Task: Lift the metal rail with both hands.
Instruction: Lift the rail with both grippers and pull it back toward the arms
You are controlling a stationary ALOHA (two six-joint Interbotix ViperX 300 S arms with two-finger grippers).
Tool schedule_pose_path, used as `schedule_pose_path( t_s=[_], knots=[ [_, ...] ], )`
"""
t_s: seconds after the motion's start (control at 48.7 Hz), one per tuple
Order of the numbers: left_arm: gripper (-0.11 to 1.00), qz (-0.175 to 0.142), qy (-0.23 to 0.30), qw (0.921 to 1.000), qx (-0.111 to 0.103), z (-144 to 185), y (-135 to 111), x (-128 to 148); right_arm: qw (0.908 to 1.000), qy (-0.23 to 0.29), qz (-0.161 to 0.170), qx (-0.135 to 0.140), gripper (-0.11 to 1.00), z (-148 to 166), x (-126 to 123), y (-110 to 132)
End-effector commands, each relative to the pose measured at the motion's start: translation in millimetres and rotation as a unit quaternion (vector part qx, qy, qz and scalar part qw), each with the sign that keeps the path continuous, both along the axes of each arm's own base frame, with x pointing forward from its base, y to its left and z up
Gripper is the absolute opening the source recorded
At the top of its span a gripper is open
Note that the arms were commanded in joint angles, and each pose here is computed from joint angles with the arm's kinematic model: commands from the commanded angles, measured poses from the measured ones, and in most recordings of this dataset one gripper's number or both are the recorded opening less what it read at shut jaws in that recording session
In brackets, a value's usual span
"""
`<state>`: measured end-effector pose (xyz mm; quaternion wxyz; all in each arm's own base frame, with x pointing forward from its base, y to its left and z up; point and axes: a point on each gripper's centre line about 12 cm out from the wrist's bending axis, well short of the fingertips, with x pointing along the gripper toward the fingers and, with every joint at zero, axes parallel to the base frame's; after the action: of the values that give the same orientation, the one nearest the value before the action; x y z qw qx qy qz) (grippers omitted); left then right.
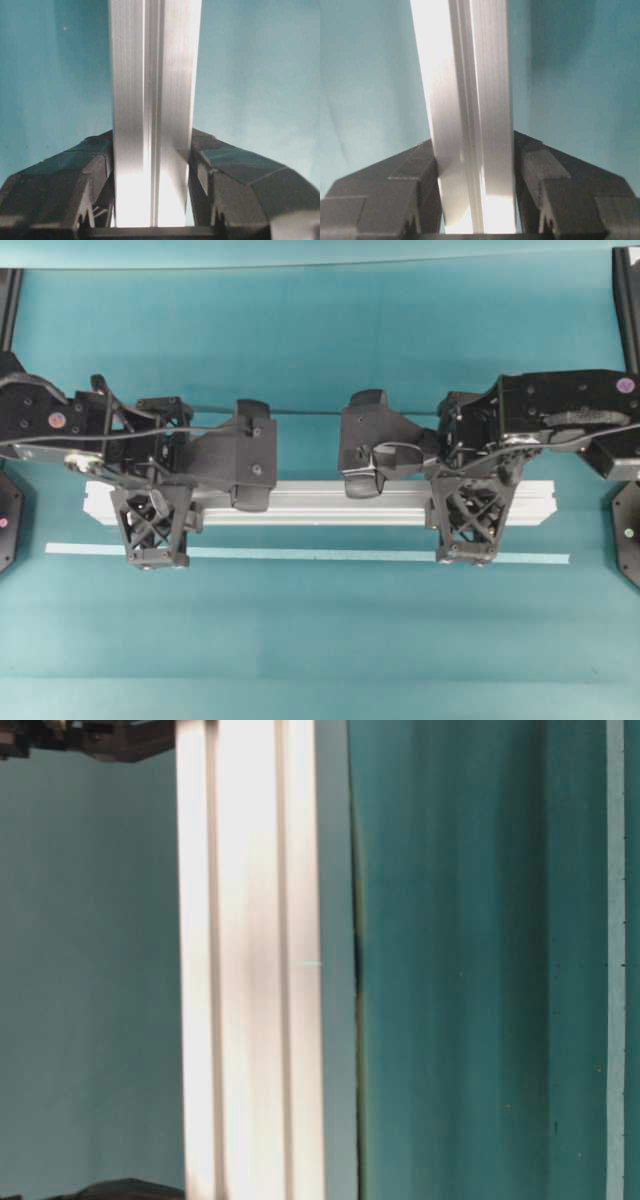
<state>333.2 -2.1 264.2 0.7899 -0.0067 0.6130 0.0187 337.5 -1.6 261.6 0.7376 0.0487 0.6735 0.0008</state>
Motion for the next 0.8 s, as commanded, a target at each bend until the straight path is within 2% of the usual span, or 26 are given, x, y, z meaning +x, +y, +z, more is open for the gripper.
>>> schedule_pose_path(
  t_s=[0.0, 0.534, 0.78],
  knots=[
    [0.36, -0.001, -0.036, 0.9993, -0.001, 29.0, -1.0, 1.5, 0.9999, -0.012, -0.011, 0.002, 0.35, 15.8, 0.5, -1.2],
    [0.36, 0.001, -0.038, 0.9993, 0.002, 63.1, 2.3, 3.0, 0.9999, -0.008, -0.011, 0.003, 0.35, 64.4, -4.9, -3.8],
    [0.36, 0.004, -0.035, 0.9994, 0.003, 85.0, 5.5, 1.2, 0.9999, -0.013, -0.010, 0.003, 0.35, 77.4, -4.6, -4.3]
  ],
)
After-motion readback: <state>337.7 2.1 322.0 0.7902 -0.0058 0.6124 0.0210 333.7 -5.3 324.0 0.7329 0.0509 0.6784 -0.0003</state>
